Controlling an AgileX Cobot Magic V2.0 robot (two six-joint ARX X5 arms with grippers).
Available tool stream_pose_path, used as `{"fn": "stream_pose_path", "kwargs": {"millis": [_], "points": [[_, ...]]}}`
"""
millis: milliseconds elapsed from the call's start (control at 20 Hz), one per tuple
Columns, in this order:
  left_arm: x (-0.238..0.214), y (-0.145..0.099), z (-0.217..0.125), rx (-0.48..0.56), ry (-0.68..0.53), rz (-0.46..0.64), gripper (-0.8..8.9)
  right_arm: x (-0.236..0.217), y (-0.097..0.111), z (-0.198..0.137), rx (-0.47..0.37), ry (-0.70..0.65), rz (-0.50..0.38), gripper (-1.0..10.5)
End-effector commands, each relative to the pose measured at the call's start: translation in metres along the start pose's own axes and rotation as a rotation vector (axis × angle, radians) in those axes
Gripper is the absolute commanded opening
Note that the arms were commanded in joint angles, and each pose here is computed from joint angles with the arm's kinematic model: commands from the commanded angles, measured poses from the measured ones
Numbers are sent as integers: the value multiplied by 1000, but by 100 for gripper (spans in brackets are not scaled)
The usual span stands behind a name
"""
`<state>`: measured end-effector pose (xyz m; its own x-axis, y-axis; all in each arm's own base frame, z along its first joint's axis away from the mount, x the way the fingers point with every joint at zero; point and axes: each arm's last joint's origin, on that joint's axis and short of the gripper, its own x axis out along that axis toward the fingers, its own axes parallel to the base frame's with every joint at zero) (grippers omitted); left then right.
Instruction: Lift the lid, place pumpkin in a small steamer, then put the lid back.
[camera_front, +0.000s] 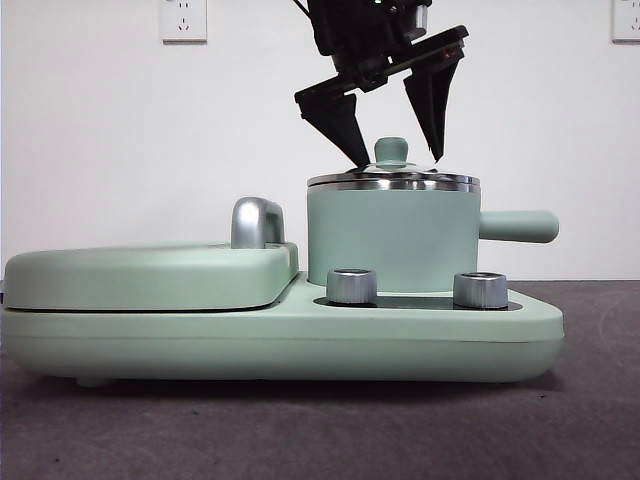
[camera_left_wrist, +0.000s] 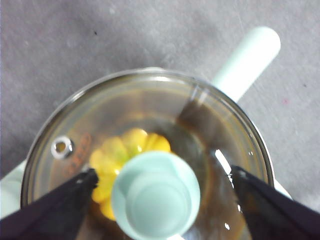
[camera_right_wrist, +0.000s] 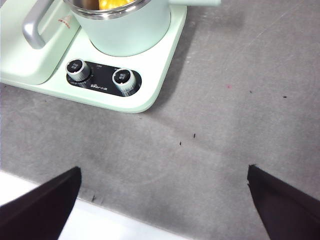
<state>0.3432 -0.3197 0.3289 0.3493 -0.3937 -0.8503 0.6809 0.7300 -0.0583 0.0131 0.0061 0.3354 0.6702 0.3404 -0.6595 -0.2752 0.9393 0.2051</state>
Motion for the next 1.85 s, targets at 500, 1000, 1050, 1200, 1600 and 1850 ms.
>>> {"fn": "stream_pose_path", "kwargs": {"millis": [500,1000,1050,1200,1600,1850], "points": [[-155,-9,-58,-56,-20,-16,458,-2,-1,-7,3,82,7,544],[-168,-8,-178,-6,6,-19,459,-2,-1,-7,-13,88,25,543],[-169,-6,-189,-22,-21,-17,459,-2,-1,-7,-14,87,22,543],[-169,-3,-220,-71,-131,-18,459,-1,-1,-6,-18,80,21,542],[-164,-1,-290,-130,-357,-46,357,-6,13,30,-66,-285,192,477],[-173,-1,-307,-120,-504,-55,12,-9,16,36,-125,-356,233,41]]}}
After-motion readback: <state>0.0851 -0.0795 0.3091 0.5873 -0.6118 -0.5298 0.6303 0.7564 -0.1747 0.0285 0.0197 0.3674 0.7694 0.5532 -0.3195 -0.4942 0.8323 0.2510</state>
